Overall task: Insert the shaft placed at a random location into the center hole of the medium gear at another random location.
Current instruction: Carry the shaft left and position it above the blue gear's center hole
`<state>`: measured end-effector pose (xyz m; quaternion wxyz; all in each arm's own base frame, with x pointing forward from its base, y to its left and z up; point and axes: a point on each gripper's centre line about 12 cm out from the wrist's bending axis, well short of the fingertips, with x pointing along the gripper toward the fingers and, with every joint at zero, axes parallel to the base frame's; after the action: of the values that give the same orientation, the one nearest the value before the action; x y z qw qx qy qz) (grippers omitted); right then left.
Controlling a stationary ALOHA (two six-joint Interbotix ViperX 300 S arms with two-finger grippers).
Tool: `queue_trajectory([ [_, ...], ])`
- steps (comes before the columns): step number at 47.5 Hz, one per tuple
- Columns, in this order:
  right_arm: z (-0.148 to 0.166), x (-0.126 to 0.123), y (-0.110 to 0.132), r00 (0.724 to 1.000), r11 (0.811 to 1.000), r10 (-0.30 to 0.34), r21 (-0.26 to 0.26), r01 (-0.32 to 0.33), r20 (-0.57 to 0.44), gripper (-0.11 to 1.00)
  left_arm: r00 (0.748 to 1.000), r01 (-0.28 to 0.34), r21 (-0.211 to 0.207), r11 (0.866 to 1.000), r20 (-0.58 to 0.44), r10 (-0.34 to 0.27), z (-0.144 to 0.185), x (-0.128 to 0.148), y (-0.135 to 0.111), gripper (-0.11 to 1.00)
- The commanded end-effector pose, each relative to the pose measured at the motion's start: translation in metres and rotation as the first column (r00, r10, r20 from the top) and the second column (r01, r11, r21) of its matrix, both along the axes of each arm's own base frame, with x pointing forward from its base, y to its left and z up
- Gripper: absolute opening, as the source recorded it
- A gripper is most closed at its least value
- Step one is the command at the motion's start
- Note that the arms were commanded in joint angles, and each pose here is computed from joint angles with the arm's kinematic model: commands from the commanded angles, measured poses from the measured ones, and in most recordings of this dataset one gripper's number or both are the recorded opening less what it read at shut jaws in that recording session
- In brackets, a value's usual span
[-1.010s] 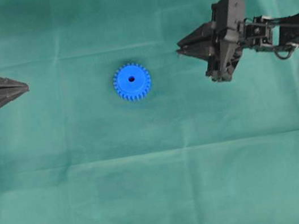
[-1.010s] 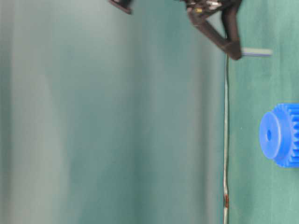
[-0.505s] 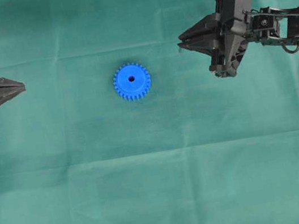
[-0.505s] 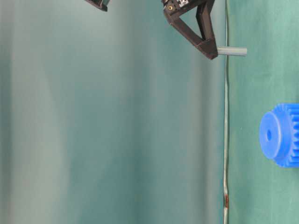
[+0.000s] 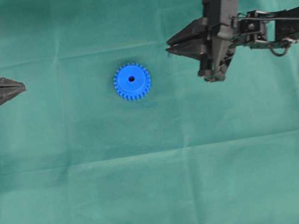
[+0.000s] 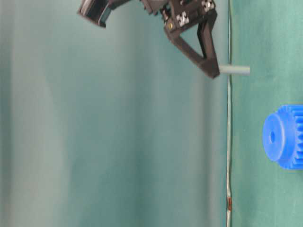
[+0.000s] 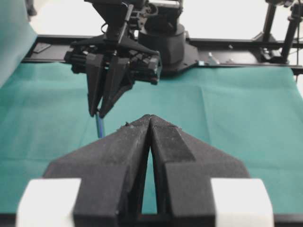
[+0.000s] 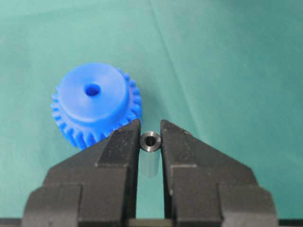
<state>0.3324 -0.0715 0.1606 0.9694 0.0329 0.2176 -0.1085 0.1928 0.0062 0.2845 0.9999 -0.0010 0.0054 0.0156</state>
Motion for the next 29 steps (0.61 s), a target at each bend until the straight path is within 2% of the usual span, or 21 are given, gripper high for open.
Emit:
queue_trajectory([
  [1,0.012,0.016,0.002,0.999,1.000,0.011,-0.004,-0.011,0.038,0.13,1.000,-0.003,-0.002,1.000,0.026,0.003,0.011,0.002,0.001,0.00],
  [19,0.018,0.063,0.014,0.996,0.998,0.063,-0.007,-0.063,0.058,0.13,1.000,-0.001,-0.004,1.000,0.022,0.001,0.010,0.003,0.000,0.00],
  [29,0.015,0.081,0.016,0.995,0.997,0.075,-0.006,-0.075,0.060,0.13,1.000,-0.003,-0.005,1.000,0.022,0.003,0.010,0.003,0.001,0.00],
])
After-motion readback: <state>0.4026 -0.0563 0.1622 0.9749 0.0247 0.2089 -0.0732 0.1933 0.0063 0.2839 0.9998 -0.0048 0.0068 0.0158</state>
